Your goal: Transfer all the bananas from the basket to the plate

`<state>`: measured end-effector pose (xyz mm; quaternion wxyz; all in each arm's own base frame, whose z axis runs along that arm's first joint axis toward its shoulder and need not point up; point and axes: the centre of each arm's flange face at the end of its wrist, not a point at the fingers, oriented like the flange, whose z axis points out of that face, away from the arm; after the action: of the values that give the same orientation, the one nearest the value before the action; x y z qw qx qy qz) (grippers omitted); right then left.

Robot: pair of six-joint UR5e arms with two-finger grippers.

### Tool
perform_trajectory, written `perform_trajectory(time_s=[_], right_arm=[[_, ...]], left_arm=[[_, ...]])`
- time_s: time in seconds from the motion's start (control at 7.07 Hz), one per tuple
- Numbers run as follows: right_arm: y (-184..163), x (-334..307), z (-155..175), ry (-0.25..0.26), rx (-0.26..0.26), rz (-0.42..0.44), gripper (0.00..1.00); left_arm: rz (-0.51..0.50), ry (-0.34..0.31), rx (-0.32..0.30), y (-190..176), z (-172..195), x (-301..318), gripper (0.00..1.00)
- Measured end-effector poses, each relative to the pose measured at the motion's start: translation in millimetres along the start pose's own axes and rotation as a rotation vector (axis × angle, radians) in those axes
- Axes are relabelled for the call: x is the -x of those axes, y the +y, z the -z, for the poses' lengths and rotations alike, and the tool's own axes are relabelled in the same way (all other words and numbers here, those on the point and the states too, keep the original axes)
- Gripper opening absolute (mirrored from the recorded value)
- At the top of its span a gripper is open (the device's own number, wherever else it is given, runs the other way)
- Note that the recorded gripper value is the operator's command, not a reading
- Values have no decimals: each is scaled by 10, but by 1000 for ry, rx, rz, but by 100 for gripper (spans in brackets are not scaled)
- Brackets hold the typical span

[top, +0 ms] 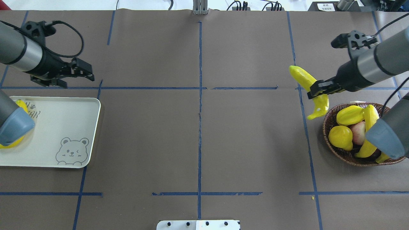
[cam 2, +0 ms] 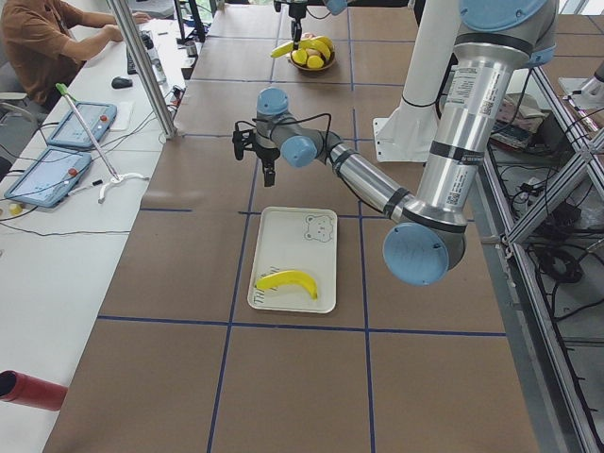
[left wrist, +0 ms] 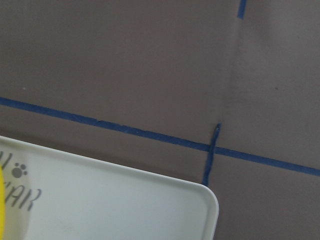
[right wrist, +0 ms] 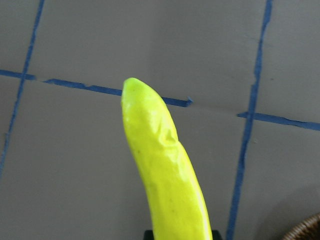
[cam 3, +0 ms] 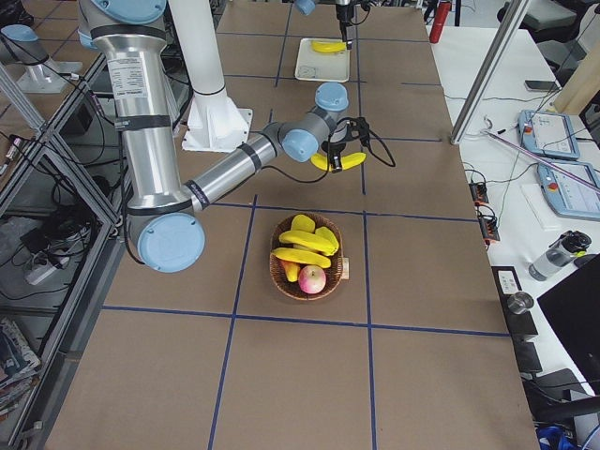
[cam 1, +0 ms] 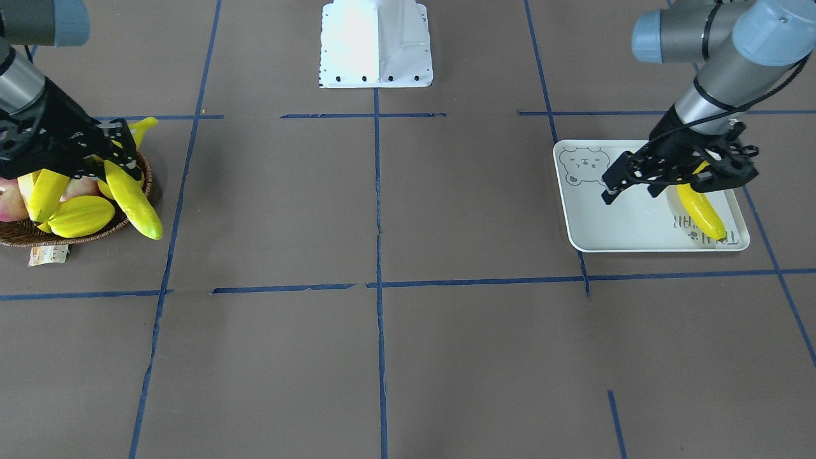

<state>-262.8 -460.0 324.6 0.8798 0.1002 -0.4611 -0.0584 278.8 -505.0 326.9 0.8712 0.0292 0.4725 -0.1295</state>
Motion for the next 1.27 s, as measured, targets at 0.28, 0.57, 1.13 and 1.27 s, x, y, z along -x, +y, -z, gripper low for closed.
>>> perform_trajectory(time_s=[0.28, 0.57, 1.13, 1.27], right_arm=[[59, 1018, -113, 79, -53, -44, 1], [320, 1944, -252, 140, -129, -71, 1], [658, 2954, -177, 43, -198, -100, 1], [699, 3047, -164, 28, -195, -94, 1]], left_arm=[[55, 109, 11, 181, 21, -627, 100], [115, 237, 21, 300, -15, -874, 99], [148, 419, 98, 700, -89, -1384, 99], [134, 484, 116, 808, -38, -1469, 99]])
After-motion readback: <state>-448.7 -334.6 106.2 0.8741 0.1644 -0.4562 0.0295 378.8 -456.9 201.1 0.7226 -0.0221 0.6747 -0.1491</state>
